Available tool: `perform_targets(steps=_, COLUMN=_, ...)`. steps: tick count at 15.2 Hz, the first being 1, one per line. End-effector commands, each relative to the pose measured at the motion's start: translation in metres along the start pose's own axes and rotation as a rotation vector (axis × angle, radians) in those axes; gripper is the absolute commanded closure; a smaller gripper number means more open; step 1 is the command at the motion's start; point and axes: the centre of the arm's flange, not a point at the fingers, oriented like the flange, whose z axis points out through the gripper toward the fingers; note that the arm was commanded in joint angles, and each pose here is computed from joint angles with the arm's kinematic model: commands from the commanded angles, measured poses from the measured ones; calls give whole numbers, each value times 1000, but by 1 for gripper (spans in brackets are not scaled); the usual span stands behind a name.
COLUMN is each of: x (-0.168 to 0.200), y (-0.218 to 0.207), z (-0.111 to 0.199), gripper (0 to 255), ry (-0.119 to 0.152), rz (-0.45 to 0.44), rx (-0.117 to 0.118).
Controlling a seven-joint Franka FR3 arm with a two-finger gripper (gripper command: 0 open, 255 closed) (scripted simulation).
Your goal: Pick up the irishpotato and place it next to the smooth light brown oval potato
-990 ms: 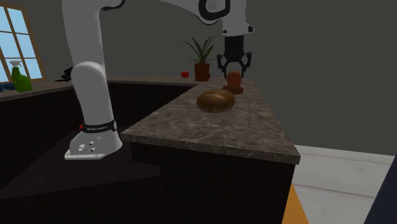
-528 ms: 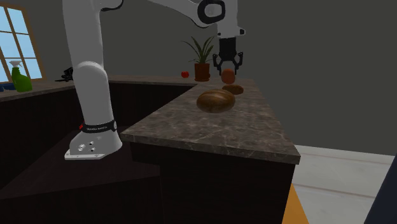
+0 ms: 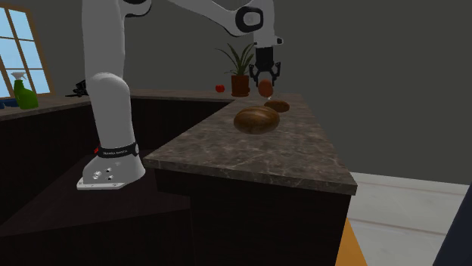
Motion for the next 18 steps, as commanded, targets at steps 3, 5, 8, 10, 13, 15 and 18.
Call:
perform_targets(steps=3, x=49, y=-20, z=7, gripper=255, ry=0, rz=1, rx=-1)
perform_targets(steps=5, x=74, y=-29, z=10, gripper=255, ry=0, rz=1, rx=-1)
perform_targets(steps=8, x=111, y=-42, z=14, gripper=255, ry=0, rz=1, rx=-1)
perform_targets(steps=10, x=136, y=-51, z=16, gripper=255, ry=0, rz=1, rx=-1)
perform_targets(steps=13, x=173, y=-64, z=20, gripper=255, ry=0, rz=1, rx=-1)
perform_targets(steps=15, x=198, y=-72, z=22, gripper=255, ry=0, rz=1, rx=-1)
perform_targets(steps=18, x=229, y=-84, z=31, gripper=255, ry=0, rz=1, rx=-1)
